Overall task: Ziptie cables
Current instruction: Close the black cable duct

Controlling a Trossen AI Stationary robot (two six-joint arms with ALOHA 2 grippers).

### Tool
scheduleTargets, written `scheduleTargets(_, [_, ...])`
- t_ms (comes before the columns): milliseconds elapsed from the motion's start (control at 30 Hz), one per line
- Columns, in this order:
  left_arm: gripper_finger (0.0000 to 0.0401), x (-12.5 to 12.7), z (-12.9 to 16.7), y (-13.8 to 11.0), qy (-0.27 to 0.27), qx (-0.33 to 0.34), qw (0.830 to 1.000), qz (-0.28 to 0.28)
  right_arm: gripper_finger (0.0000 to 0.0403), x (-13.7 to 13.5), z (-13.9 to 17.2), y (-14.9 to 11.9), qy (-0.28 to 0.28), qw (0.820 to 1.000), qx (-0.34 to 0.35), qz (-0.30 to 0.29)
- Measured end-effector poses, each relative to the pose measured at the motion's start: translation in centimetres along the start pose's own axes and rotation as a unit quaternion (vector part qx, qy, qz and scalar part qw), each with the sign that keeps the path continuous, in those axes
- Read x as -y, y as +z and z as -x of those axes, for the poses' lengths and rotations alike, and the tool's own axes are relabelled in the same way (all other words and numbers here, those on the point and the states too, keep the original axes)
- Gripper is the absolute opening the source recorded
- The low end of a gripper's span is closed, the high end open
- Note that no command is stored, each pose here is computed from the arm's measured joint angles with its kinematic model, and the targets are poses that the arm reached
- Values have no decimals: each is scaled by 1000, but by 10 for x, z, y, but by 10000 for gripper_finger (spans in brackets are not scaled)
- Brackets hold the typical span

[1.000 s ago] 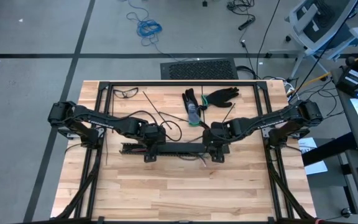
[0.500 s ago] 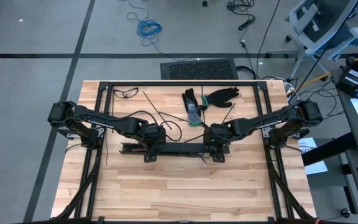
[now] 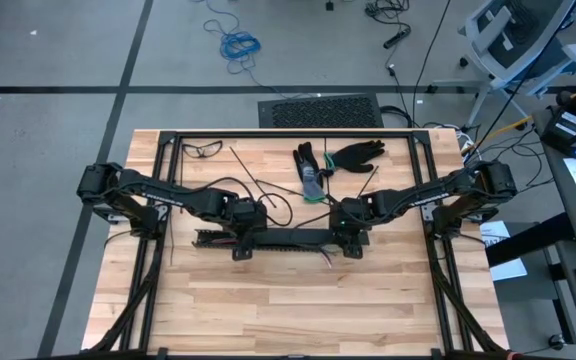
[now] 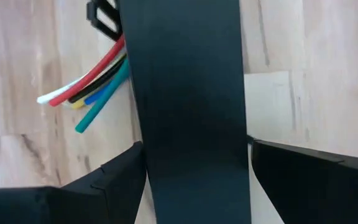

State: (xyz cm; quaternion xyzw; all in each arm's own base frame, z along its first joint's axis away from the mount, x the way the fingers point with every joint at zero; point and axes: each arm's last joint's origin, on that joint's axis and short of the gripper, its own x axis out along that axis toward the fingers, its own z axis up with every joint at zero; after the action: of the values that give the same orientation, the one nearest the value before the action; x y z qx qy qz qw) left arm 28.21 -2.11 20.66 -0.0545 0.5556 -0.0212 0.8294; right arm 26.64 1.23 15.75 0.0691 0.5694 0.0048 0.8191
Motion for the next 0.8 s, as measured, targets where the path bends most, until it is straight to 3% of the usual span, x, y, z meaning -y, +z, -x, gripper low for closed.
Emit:
scheduleTargets(200, [229,0,0,0,0,0,1000,-2,270,0,0,0,4,1000,-1,-6])
scheduleTargets(467, [229,0,0,0,2,1,1000,-4,225,0,0,-1,5,1000,-4,-9])
scheduleTargets(800, [229,-1,0,-3,11,-16,999,-36,231,-5,4,3,7,1000,-4,-29])
